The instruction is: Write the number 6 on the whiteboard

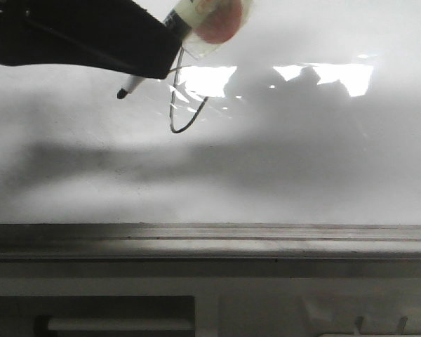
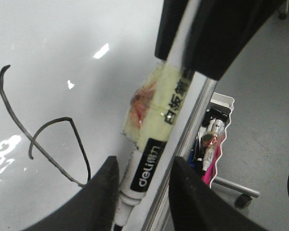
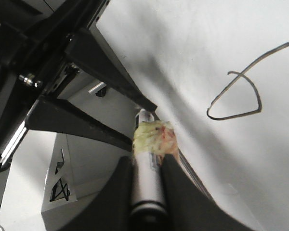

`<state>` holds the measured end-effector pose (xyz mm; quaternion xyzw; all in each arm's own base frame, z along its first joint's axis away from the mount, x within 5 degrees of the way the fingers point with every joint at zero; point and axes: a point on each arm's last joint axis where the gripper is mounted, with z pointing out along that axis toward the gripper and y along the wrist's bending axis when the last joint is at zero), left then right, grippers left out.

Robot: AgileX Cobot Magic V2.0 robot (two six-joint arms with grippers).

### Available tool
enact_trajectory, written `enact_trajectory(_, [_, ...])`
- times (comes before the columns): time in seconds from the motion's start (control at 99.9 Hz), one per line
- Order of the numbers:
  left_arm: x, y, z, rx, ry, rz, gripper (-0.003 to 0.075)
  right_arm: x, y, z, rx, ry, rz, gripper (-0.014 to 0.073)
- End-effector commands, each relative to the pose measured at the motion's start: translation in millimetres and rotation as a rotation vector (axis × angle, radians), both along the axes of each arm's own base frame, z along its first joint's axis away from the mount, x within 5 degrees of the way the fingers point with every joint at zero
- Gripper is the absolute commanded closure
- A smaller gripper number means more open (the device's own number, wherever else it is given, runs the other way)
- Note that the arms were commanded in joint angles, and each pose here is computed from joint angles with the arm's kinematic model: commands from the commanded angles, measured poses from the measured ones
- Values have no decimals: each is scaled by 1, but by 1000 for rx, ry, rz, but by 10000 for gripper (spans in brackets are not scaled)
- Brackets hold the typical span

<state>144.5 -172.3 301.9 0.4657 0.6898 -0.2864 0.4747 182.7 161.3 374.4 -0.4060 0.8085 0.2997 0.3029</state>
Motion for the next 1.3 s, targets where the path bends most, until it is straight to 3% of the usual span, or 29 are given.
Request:
enact_trajectory(0.0, [0,-2,15,-46,-24,5,499,-3,0,18,75,-46,-1,638])
enact_trajectory(0.25, [1,-2,15,-46,-28,14,517,-4,0,17,67,-34,11,638])
enact_trajectory(0.48, [1,-2,15,-46,-28,14,738,-5,1,18,84,-23,12,638])
enact_trajectory(0.62, [1,-2,15,-46,-28,15,741,-4,2,19,91,-27,7,629])
enact_trajectory(0.69, [2,-2,15,-46,-32,25,741,-4,2,19,91,-27,7,554])
enact_trajectory(0.83, [5,0,16,-50,-43,63,741,-3,1,20,98,-38,-6,214])
enact_trajectory(0.911, [7,1,16,-59,-39,87,741,-1,-1,20,87,-66,-22,113])
enact_trajectory(1.151, [-2,34,17,-195,-6,351,741,0,-44,32,38,-175,-180,150])
enact_trajectory(1.291, [-12,63,7,-376,151,588,741,-14,-69,32,57,-229,-293,151])
